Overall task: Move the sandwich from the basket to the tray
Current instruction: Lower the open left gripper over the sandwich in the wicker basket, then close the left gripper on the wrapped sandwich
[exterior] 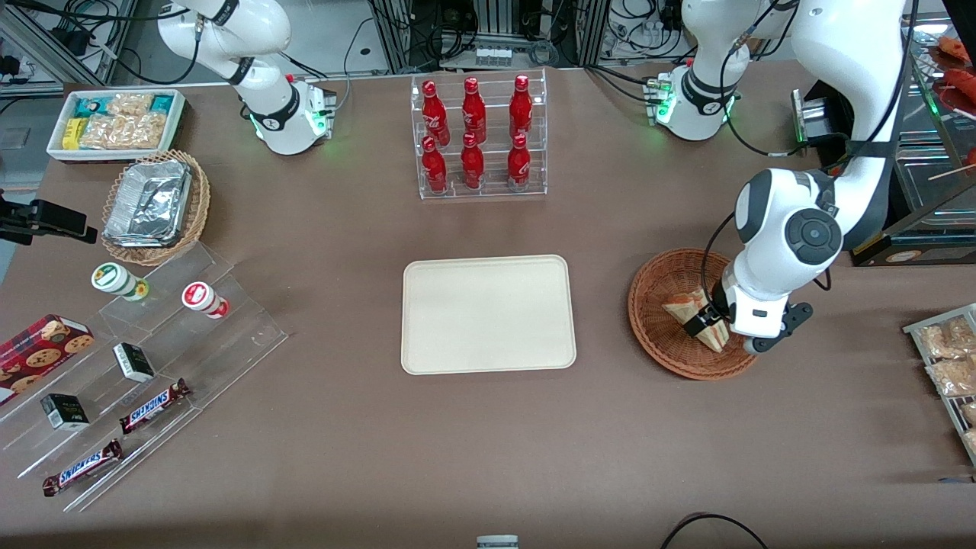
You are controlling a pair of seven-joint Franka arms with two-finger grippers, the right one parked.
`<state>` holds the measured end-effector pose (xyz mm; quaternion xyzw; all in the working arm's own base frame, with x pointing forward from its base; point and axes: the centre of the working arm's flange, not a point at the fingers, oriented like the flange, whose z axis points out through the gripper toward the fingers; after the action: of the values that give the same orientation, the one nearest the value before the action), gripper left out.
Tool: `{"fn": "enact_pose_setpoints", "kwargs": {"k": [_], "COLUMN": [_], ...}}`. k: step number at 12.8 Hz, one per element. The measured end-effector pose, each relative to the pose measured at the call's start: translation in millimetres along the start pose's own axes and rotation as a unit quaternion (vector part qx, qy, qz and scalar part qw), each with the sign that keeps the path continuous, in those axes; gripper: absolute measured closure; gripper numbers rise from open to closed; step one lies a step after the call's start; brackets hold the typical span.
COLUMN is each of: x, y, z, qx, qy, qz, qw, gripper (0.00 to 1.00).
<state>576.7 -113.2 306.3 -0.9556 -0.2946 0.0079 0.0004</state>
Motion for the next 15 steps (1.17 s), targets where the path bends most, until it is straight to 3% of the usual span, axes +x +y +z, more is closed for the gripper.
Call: {"fn": "enact_pose_setpoints", "kwargs": {"k": [3,10,15], "x": [-5.9,-18.4,-15.9], "y": [-5.9,-16.2,-15.9], "z": [14.6,56.1,48.0], "qx": [0.01,0.012,0.017], "qy": [-0.01,-0.014,-0.012], "qz": [-0.017,-0.028,-0.025], "qw": [0.9998,0.9994,0.9995], "gripper": [0.0,0.04,0.59]}}
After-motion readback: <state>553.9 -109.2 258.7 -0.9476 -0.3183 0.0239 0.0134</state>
